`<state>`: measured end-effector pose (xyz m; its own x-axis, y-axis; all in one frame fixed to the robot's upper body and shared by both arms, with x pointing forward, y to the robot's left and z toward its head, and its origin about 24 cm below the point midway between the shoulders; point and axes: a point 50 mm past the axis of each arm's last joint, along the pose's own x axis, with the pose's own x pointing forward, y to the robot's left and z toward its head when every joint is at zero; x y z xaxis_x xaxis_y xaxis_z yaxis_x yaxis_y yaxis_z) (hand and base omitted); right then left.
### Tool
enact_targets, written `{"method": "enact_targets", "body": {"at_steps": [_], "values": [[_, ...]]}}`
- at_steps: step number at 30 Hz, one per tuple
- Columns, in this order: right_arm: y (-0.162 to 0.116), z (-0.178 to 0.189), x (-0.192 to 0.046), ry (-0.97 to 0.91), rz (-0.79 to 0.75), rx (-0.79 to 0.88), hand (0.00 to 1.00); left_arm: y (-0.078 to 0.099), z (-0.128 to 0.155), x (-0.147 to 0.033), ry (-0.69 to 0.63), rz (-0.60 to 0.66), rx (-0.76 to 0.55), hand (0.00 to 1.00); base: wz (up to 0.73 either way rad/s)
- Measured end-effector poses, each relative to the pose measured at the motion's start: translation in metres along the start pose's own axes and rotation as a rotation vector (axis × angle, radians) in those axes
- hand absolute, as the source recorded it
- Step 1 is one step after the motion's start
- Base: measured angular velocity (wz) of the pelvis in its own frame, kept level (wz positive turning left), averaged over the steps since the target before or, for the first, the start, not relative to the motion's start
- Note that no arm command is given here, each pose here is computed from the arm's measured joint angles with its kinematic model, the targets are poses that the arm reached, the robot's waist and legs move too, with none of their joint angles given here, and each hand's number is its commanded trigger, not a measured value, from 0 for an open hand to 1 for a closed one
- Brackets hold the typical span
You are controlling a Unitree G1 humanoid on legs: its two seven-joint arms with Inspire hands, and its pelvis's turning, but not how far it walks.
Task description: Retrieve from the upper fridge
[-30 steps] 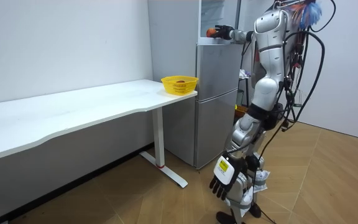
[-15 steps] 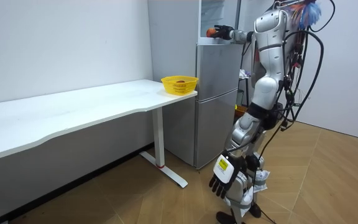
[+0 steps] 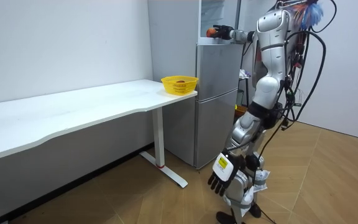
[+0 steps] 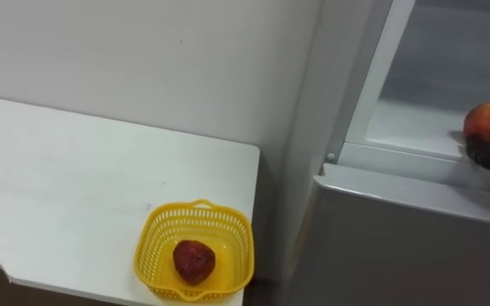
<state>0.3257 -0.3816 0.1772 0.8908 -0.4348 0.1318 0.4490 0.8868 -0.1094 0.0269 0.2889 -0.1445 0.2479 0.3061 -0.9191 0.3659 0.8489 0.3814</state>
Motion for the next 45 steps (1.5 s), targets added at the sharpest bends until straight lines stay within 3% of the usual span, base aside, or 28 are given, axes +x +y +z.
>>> {"method": "enact_targets", "body": {"at_steps": [5, 6, 7, 8, 45], "values": [[0.0006, 0.0004, 0.0000, -0.003, 0.014, 0.001, 0.00, 0.0001, 0.0008, 0.0001, -0.003, -0.002, 0.000, 0.00, 0.00], [0.0007, 0.0004, 0.0000, -0.004, 0.016, 0.000, 0.65, 0.0000, 0.0008, 0.0001, -0.003, -0.005, 0.000, 0.00, 0.00], [0.0008, 0.0005, 0.0000, -0.004, 0.018, -0.001, 0.90, -0.0001, 0.0008, 0.0001, -0.003, -0.008, 0.000, 0.00, 0.00], [0.0008, 0.0005, 0.0000, -0.004, 0.022, -0.001, 1.00, -0.0003, 0.0008, 0.0001, -0.003, -0.011, 0.000, 0.00, 0.00], [0.0029, 0.0052, 0.0011, -0.033, 0.043, 0.046, 1.00, 0.0000, 0.0026, 0.0003, -0.010, -0.016, 0.001, 0.00, 0.00]]}}
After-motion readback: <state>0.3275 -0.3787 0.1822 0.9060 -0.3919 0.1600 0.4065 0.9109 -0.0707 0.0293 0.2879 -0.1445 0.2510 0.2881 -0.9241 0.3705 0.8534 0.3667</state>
